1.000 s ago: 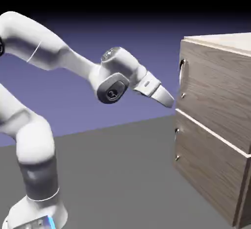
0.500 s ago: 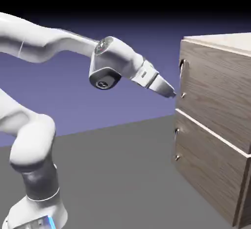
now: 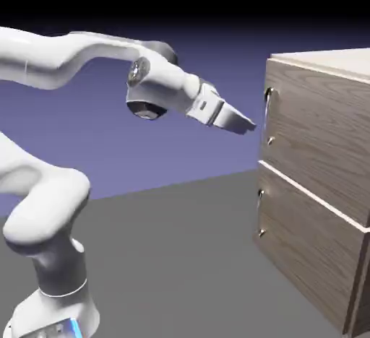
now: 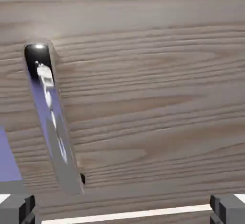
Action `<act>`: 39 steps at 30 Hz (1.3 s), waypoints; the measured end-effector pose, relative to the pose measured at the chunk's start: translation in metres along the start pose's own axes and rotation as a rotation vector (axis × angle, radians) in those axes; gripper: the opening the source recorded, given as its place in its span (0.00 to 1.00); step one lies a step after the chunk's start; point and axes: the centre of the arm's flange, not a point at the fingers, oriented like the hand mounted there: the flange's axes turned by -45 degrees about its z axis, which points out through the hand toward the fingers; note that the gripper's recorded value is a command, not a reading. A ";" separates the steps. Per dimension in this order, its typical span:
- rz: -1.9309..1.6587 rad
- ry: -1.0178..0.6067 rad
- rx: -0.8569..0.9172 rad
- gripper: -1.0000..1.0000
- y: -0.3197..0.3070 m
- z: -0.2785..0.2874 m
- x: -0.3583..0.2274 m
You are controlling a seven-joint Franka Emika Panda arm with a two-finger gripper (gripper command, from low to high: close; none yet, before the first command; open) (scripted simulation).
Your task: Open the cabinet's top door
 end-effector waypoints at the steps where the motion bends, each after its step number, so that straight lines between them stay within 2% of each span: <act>1: -0.001 0.013 0.002 0.50 -0.002 0.000 -0.001; 19: -0.047 0.270 0.012 0.50 -0.040 0.036 -0.024; 31: -0.095 0.439 -0.040 0.50 -0.054 0.083 -0.051; 36: -0.097 0.438 -0.040 0.50 -0.054 0.120 -0.033; 37: -0.096 0.438 -0.040 0.00 -0.054 0.128 -0.030; 39: -0.096 0.438 -0.040 0.00 -0.054 0.128 -0.030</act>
